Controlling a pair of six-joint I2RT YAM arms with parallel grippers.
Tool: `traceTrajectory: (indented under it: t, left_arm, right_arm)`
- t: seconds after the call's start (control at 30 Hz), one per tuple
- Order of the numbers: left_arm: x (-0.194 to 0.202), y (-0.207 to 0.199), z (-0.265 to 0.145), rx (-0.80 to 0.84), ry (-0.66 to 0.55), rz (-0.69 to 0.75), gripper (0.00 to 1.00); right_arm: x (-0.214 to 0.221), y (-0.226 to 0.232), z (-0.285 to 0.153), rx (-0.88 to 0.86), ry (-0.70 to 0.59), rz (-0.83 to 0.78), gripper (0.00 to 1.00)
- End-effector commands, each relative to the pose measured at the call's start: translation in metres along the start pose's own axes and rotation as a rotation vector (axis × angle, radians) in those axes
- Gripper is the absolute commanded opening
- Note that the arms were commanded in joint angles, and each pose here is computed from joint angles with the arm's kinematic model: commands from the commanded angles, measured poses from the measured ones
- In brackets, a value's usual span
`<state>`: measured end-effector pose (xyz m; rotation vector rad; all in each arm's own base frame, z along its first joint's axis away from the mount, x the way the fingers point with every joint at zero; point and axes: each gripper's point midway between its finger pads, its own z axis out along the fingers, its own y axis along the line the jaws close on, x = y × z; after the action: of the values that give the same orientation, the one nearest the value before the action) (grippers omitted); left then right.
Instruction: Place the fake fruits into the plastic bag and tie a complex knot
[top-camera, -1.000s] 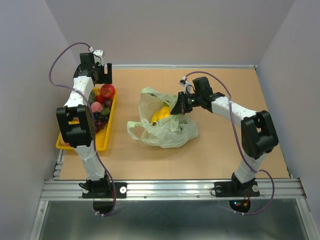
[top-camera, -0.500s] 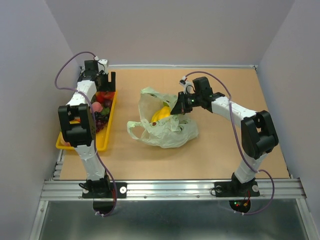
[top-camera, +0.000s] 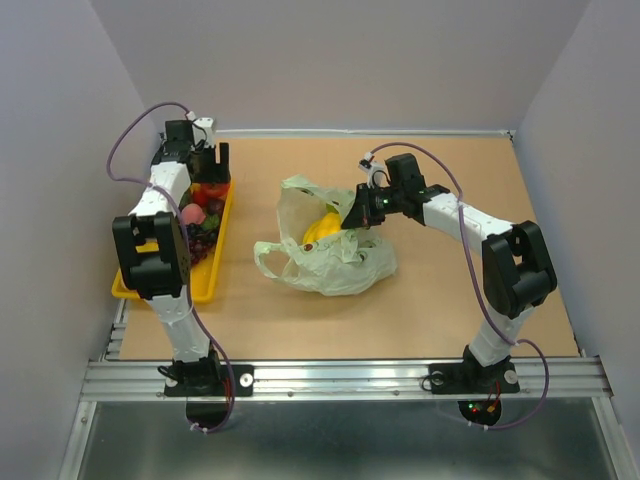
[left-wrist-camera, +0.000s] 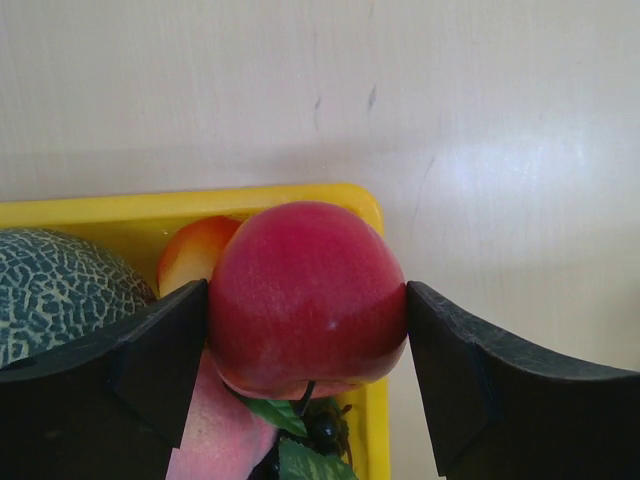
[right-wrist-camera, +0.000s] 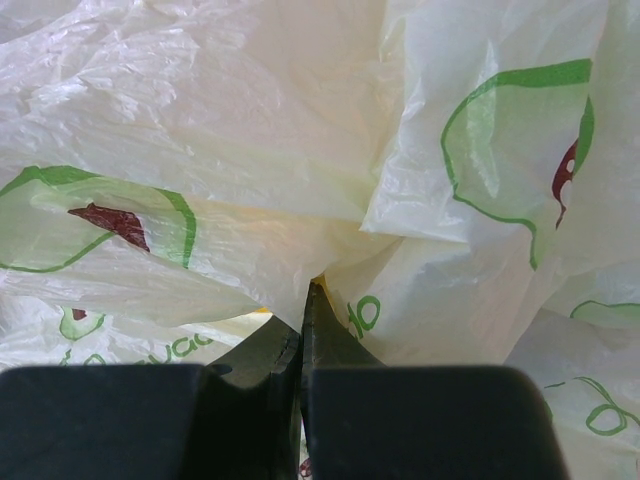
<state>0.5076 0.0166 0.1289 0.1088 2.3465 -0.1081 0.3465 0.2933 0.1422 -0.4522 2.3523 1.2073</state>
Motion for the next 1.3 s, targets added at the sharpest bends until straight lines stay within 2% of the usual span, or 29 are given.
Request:
traceTrajectory:
  t: [0.0, 0.2, 0.3, 0.37, 0.47, 0.67, 0.8, 0.87, 1.0, 1.07, 1.17, 1.2, 1.27]
  left_arm:
    - [-0.044, -0.025, -0.077, 0.104, -0.162, -0.001, 0.47]
    - [-0.003, -0.094, -0.163, 0.391, -0.204, 0.004, 0.47]
    - [0.043, -0.119, -0.176, 0.518, -0.121, -0.012, 0.44]
    - [0.069, -0.145, -0.194, 0.653, -0.101, 0.043, 0.44]
    - [0.088, -0.168, -0.21, 0.731, -0.117, 0.119, 0.43]
    - [0.073, -0.23, -0.228, 0.84, -0.208, 0.238, 0.45]
    - [0.05, -0.261, -0.217, 0.866, -0.257, 0.246, 0.47]
    - [0.043, -0.27, -0.199, 0.838, -0.247, 0.209, 0.48]
    - [0.007, -0.274, -0.161, 0.711, -0.338, 0.16, 0.51]
    - [-0.016, -0.273, -0.155, 0.665, -0.402, 0.139, 0.53]
    - [-0.032, -0.26, -0.138, 0.536, -0.455, 0.117, 0.71]
    - [-0.041, -0.258, -0.139, 0.52, -0.491, 0.114, 0.84]
    - [-0.042, -0.26, -0.141, 0.531, -0.495, 0.126, 0.99]
  right_arm:
    - [-0.016, 0.007, -0.004, -0.003, -0.049, -0.056, 0.0]
    - [-0.016, 0.007, -0.005, 0.001, -0.055, -0.061, 0.0]
    - [-0.018, 0.009, -0.006, -0.002, -0.06, -0.066, 0.0]
    - [-0.021, 0.011, -0.007, -0.009, -0.064, -0.068, 0.0]
    - [-0.026, 0.019, -0.01, -0.026, -0.074, -0.079, 0.01]
    - [-0.025, 0.032, -0.019, -0.06, -0.077, -0.093, 0.01]
    - [-0.019, 0.034, -0.022, -0.07, -0.071, -0.097, 0.0]
    - [-0.017, 0.035, -0.022, -0.078, -0.065, -0.096, 0.0]
    - [-0.019, 0.038, -0.024, -0.08, -0.072, -0.113, 0.0]
    - [-0.02, 0.038, -0.026, -0.077, -0.074, -0.12, 0.0]
    - [-0.024, 0.039, -0.028, -0.067, -0.09, -0.132, 0.0]
    - [-0.024, 0.039, -0.028, -0.068, -0.089, -0.133, 0.0]
    - [-0.025, 0.04, -0.03, -0.073, -0.09, -0.13, 0.0]
